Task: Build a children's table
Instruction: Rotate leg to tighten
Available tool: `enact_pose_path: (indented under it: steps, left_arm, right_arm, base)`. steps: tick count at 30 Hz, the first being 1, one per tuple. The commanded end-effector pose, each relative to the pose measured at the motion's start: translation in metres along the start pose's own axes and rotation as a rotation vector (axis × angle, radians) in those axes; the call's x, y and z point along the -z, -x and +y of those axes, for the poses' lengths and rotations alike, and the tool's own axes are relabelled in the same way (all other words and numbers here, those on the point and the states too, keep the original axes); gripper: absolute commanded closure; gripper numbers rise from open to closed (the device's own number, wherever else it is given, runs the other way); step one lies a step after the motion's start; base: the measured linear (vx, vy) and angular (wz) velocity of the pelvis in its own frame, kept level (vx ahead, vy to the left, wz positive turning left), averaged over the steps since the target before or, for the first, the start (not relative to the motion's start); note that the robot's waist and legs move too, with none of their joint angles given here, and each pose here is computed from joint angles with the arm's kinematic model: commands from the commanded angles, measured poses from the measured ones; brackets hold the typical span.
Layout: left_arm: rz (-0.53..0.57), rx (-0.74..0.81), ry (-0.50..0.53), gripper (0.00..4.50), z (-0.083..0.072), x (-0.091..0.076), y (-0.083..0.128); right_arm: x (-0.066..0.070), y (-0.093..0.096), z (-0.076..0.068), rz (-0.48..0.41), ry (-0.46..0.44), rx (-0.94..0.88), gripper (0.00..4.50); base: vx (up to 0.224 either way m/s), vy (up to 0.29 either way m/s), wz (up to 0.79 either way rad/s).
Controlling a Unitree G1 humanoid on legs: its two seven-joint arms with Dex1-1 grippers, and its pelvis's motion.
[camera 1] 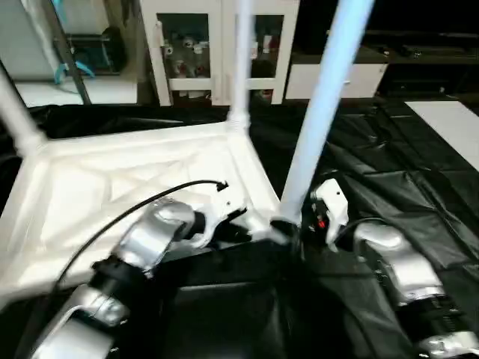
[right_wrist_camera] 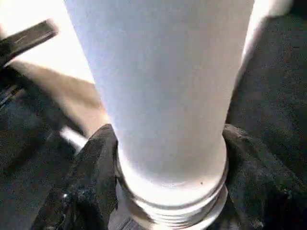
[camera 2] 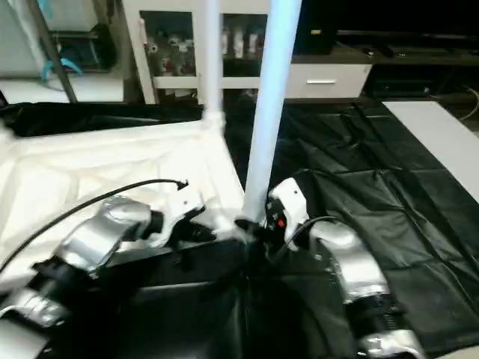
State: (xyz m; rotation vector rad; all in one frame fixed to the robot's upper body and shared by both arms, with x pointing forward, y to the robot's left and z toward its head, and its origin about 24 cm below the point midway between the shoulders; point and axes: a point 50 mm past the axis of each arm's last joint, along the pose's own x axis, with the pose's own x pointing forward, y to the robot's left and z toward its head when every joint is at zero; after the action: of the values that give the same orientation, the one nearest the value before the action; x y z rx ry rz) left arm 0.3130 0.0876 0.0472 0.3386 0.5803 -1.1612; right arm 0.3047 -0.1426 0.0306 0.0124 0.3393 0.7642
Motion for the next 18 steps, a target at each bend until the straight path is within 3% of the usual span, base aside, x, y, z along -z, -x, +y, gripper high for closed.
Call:
enact_pose_path:
  steps: [1, 6, 10, 11, 16, 18]
  left_arm:
    - [0.015, -0.029, 0.05, 4.5, -0.004, 0.004, -0.014]
    - [-0.017, -0.236, 0.096, 4.5, 0.008, -0.009, -0.031]
    - [-0.034, -0.323, 0.093, 4.5, 0.015, -0.013, -0.032]
    - [-0.047, -0.381, 0.094, 4.5, 0.02, -0.015, -0.032]
    - [-0.038, -0.386, 0.098, 4.5, 0.021, -0.012, -0.034]
    - [-0.04, -0.384, 0.097, 4.5, 0.021, -0.011, -0.033]
  right_arm:
    - [0.009, -0.01, 0.002, 0.039, -0.042, 0.077, 1.77]
    - [0.008, -0.036, 0.004, 0.018, -0.111, 0.375, 1.78]
    - [0.009, -0.04, 0.0, 0.041, -0.116, 0.494, 1.78]
    - [0.011, -0.041, -0.006, 0.063, -0.112, 0.639, 1.78]
    - [0.009, -0.043, -0.01, 0.063, -0.061, 0.745, 1.79]
    - [0.001, -0.047, -0.008, -0.007, -0.109, 0.704, 1.8]
  base:
    - [0.0, 0.0, 0.0]
    - [0.0, 0.0, 0.0]
    - [0.0, 0.0, 0.0]
    - [0.0, 0.0, 0.0]
    - [0.0, 0.0, 0.0]
    - [0.0, 0.0, 0.0]
